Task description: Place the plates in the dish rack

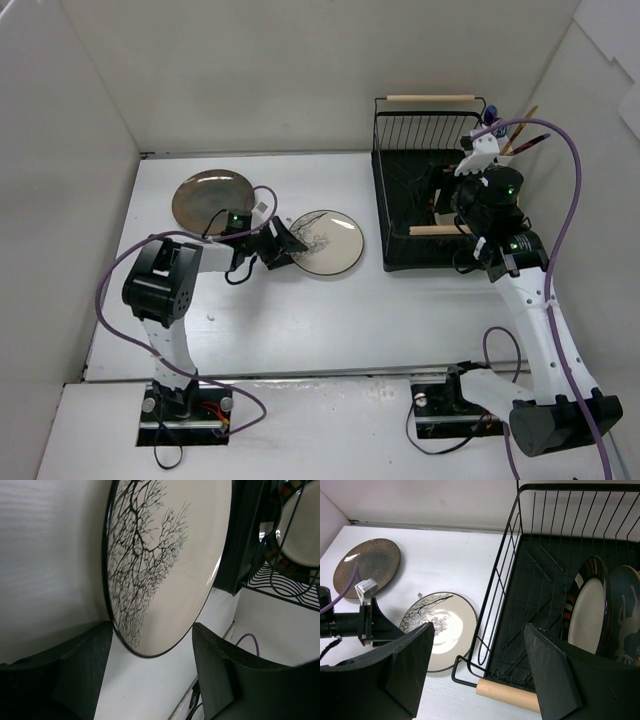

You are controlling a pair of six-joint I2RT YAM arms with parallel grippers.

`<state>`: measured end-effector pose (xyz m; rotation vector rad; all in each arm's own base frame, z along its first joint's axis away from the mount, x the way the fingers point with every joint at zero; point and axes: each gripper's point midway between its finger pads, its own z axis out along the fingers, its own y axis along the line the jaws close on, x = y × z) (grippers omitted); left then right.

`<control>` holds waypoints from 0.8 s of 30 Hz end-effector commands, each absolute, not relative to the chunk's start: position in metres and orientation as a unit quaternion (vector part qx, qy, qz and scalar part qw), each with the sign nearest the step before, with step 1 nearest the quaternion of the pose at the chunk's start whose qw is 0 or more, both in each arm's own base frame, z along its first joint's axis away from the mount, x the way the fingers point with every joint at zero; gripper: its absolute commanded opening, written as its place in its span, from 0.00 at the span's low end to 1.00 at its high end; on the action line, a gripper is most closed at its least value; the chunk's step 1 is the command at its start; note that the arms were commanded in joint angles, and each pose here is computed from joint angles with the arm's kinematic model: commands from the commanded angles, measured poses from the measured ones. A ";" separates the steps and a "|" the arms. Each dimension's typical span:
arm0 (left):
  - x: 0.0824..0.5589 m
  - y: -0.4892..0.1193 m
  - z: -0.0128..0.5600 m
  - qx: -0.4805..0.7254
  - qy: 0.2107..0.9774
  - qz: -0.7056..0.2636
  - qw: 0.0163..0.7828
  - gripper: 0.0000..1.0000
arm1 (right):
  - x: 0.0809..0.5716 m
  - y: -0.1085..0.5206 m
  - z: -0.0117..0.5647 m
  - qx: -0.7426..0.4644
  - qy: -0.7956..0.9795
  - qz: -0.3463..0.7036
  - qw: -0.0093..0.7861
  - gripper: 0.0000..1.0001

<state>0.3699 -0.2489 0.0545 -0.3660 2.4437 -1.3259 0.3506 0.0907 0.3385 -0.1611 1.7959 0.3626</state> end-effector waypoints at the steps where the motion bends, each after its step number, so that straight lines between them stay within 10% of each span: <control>1: 0.383 -0.264 0.062 -0.136 0.837 -0.494 0.194 0.60 | 0.348 0.094 0.359 -0.075 0.753 0.165 0.633 0.70; 9: 0.391 -0.267 0.041 -0.169 0.824 -0.508 0.184 0.41 | 0.348 0.093 0.342 -0.072 0.768 0.161 0.616 0.70; 13: 0.393 -0.270 0.039 -0.167 0.818 -0.518 0.185 0.00 | 0.349 0.095 0.339 -0.073 0.770 0.163 0.612 0.70; 24: 0.388 -0.231 0.089 -0.146 0.789 -0.542 0.250 0.00 | 0.357 0.127 0.343 -0.110 0.777 0.203 0.586 0.69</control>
